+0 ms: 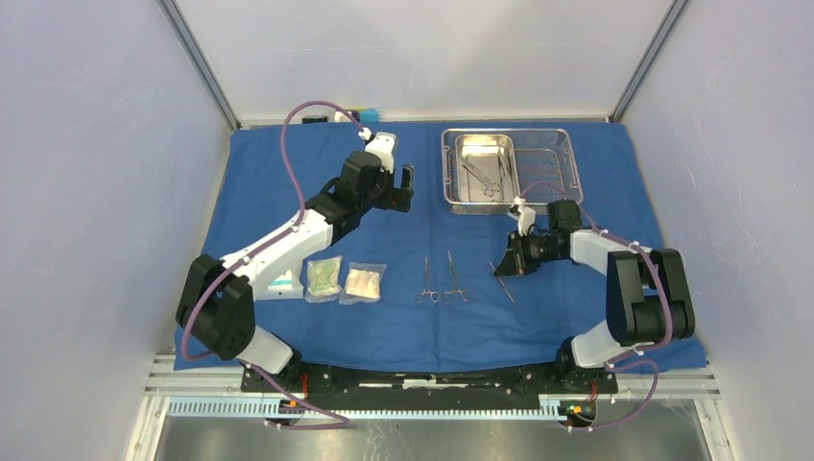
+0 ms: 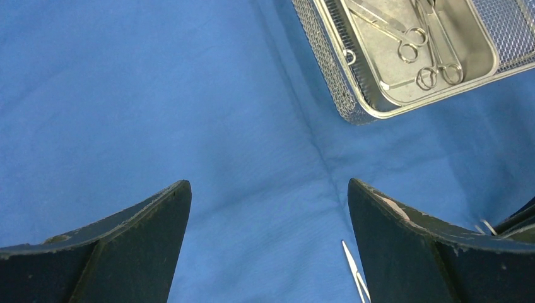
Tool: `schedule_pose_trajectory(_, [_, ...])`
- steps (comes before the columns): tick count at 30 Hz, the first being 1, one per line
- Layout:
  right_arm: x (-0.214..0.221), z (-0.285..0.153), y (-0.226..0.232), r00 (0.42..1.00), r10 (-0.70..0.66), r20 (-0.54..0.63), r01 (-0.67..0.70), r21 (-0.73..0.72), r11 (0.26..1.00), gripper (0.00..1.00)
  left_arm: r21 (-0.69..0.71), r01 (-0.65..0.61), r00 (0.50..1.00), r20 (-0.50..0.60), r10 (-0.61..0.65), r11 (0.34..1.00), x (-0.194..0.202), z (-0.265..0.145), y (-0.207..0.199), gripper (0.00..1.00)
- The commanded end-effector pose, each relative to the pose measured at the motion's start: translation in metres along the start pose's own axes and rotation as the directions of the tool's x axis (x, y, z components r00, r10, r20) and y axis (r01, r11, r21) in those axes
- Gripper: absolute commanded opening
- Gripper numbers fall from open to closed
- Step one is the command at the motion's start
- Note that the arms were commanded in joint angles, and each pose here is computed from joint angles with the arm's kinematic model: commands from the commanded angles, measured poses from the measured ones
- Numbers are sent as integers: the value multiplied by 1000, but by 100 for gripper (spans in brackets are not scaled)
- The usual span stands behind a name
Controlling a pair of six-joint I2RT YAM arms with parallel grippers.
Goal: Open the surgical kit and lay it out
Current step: Adjust the medical item in the surgical kit.
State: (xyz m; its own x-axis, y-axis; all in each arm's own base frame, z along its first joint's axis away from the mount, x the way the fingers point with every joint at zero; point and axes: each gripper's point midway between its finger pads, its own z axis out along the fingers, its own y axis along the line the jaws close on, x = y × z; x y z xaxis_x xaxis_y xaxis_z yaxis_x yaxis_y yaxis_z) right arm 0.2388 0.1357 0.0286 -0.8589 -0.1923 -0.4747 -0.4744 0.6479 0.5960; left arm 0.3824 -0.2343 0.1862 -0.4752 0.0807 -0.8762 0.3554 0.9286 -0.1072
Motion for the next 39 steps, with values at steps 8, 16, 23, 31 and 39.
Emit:
schedule_pose_trajectory(8, [-2, -21, -35, 980, 152, 129, -163, 75, 984, 14, 23, -20, 1000, 19, 20, 1000, -13, 6, -6, 100])
schedule_pose_trajectory(16, [1, -30, -41, 939, 249, 238, -270, 59, 961, 16, 22, -22, 1000, 15, 21, 1000, -13, 10, -7, 100])
schedule_pose_trajectory(23, [3, -32, -45, 892, 348, 287, -358, -22, 934, 16, 23, -25, 1000, 10, 25, 999, -12, 12, -8, 100])
schedule_pose_trajectory(31, [-3, -33, -43, 858, 395, 330, -387, -93, 917, 19, 26, -31, 1000, -4, 31, 999, -10, 17, -12, 100])
schedule_pose_trajectory(39, [-3, -28, -44, 832, 446, 330, -425, -137, 895, 20, 27, -43, 999, -10, 43, 999, -9, 20, -14, 100])
